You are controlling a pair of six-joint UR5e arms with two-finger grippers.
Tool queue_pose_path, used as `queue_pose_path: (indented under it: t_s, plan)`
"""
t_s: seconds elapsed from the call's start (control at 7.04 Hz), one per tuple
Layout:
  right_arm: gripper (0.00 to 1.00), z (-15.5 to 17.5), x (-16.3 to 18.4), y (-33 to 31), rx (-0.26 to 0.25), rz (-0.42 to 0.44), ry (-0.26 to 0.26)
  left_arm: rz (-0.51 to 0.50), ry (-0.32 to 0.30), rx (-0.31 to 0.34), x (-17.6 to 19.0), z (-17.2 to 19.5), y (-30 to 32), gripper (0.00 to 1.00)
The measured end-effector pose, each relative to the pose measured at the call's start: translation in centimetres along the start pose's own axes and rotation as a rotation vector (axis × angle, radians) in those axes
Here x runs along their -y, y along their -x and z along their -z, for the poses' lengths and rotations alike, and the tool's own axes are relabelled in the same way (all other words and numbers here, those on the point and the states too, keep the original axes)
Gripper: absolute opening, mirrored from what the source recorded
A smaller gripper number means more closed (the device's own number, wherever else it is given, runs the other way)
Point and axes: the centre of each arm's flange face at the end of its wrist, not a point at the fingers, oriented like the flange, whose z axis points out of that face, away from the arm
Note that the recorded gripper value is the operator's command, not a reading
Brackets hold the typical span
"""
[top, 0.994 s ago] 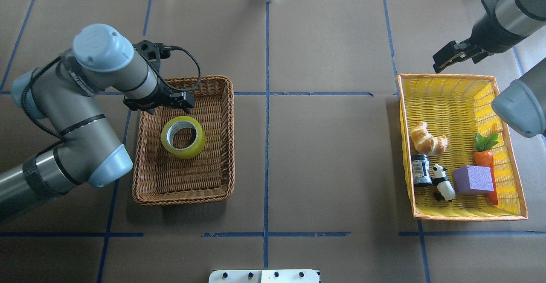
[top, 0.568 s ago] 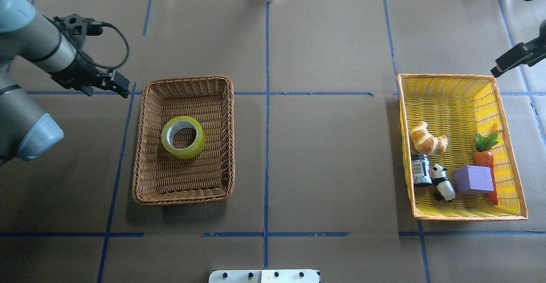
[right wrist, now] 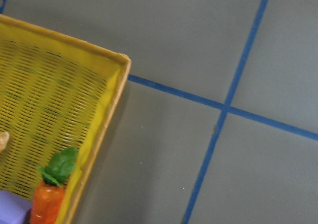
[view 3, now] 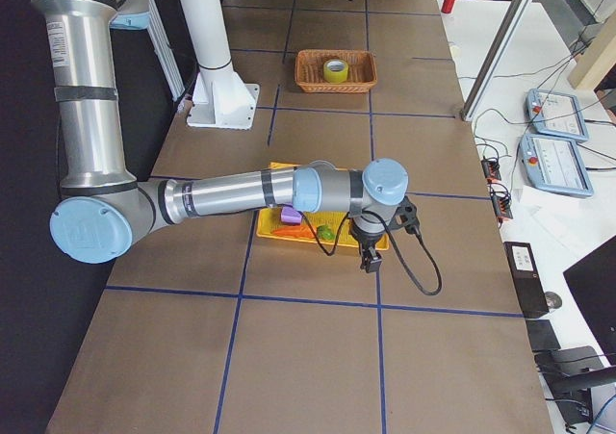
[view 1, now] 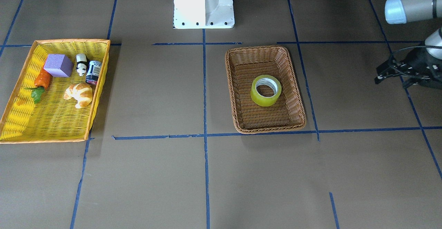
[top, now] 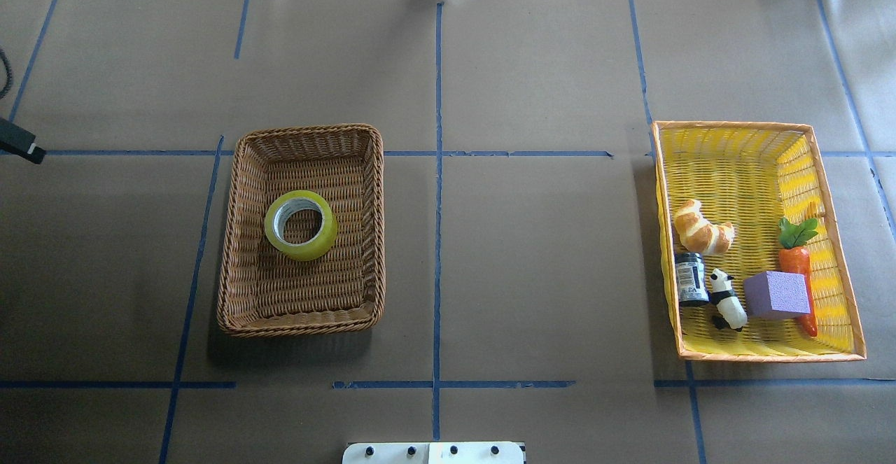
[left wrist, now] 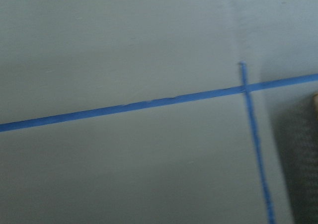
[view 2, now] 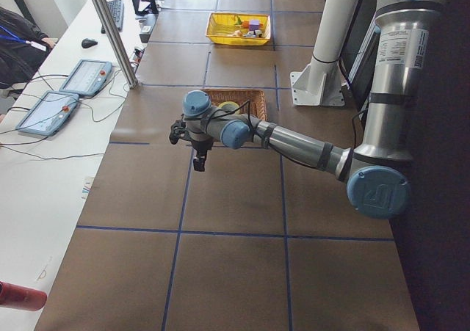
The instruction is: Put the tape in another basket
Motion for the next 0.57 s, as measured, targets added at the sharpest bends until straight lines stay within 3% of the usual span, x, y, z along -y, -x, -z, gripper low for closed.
queue_pose_path:
  t_s: [0.28, 0.57]
  plan:
    - [1.00, -1.2, -3.0, -4.3, 0.014, -0.071, 0.019, 0.032, 0.008, -0.001, -2.8, 0.9, 5.8, 1.00]
    - [1.00, -1.1, -3.4, -5.0, 0.008, -0.117, 0.002, 0.090, 0.017, 0.011, -4.7, 0.9, 10.5, 1.00]
